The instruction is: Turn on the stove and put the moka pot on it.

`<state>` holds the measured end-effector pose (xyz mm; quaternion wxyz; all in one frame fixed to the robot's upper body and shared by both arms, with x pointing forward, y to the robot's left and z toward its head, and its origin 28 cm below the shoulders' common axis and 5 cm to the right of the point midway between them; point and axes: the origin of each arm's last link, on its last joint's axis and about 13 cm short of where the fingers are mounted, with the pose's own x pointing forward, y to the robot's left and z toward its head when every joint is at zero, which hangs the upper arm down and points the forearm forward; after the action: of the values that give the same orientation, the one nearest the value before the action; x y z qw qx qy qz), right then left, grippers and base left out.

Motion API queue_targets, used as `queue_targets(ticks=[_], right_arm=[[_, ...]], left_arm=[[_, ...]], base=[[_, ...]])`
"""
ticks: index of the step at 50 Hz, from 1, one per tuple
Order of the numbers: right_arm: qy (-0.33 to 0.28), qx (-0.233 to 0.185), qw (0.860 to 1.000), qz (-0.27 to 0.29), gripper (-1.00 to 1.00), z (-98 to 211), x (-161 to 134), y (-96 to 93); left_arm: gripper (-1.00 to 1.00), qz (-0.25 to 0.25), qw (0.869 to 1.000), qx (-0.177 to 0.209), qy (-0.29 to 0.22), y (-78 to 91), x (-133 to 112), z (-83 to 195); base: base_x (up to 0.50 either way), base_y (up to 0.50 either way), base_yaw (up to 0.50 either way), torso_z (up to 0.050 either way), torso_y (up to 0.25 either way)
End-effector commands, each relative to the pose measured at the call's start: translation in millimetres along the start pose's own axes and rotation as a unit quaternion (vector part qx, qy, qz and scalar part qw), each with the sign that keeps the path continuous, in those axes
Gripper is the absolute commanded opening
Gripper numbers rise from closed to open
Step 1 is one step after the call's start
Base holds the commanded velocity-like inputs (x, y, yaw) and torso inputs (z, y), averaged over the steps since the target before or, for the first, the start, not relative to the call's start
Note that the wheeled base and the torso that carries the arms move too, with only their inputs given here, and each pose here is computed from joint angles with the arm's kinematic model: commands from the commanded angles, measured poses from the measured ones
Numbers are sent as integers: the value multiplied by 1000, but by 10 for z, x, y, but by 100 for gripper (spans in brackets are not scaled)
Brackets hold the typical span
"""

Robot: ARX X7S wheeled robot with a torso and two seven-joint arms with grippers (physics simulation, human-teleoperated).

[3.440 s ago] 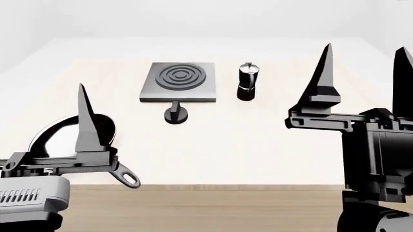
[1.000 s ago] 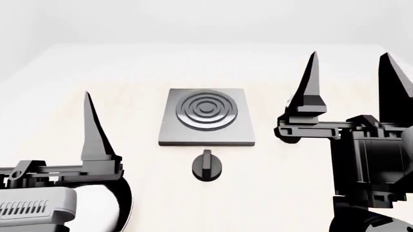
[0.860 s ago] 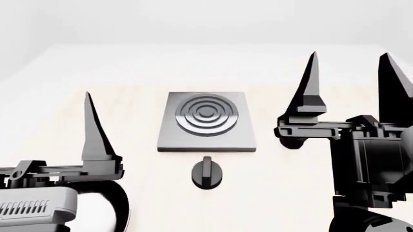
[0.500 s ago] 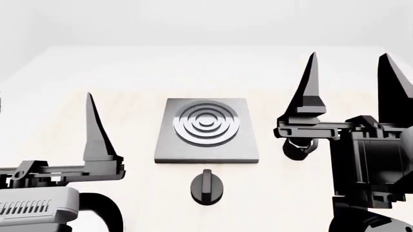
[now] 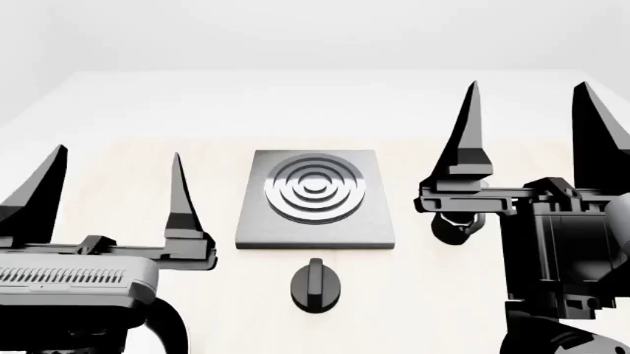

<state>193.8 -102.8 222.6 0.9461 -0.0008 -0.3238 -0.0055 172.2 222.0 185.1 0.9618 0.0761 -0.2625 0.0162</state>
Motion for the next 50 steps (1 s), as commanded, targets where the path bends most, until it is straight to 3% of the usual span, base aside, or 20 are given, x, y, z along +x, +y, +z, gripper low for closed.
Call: queue_targets(ticks=[1,4,6,7,13,20,30,39,50], right_arm=[[-1,1,1000,2,100,25,10,12],[-1,1,1000,0,100,30,17,2],[-1,1,1000,0,100,45,13,7],[-2,1,1000,1,100,45,15,9],[-2,2,1000,1,100,51,20,13],[-1,0,1000,1,100,52,23,12],[2,1,1000,1,100,27,0,16],[4,2,1000,3,100,-16,-38,29],[4,3,1000,4,100,11,-22,36]], left_arm=[[100,-40,995,-50,75,-119,86,-206],[100,-49,991,-68,104,-145,106,-290],[100,-58,990,-60,117,-172,111,-314],[100,-65,986,-81,129,-195,113,-326],[100,-79,980,-89,160,-242,108,-444],[100,-106,959,-149,215,-351,112,-617],[100,-132,926,-205,288,-496,66,-820],[100,-150,909,-224,317,-585,38,-886],[100,-165,903,-211,337,-646,-13,-966]], base=[[0,0,0,0,0],[0,0,0,0,0],[0,0,0,0,0],[0,0,0,0,0],[0,0,0,0,0],[0,0,0,0,0],[0,0,0,0,0],[0,0,0,0,0],[0,0,0,0,0]])
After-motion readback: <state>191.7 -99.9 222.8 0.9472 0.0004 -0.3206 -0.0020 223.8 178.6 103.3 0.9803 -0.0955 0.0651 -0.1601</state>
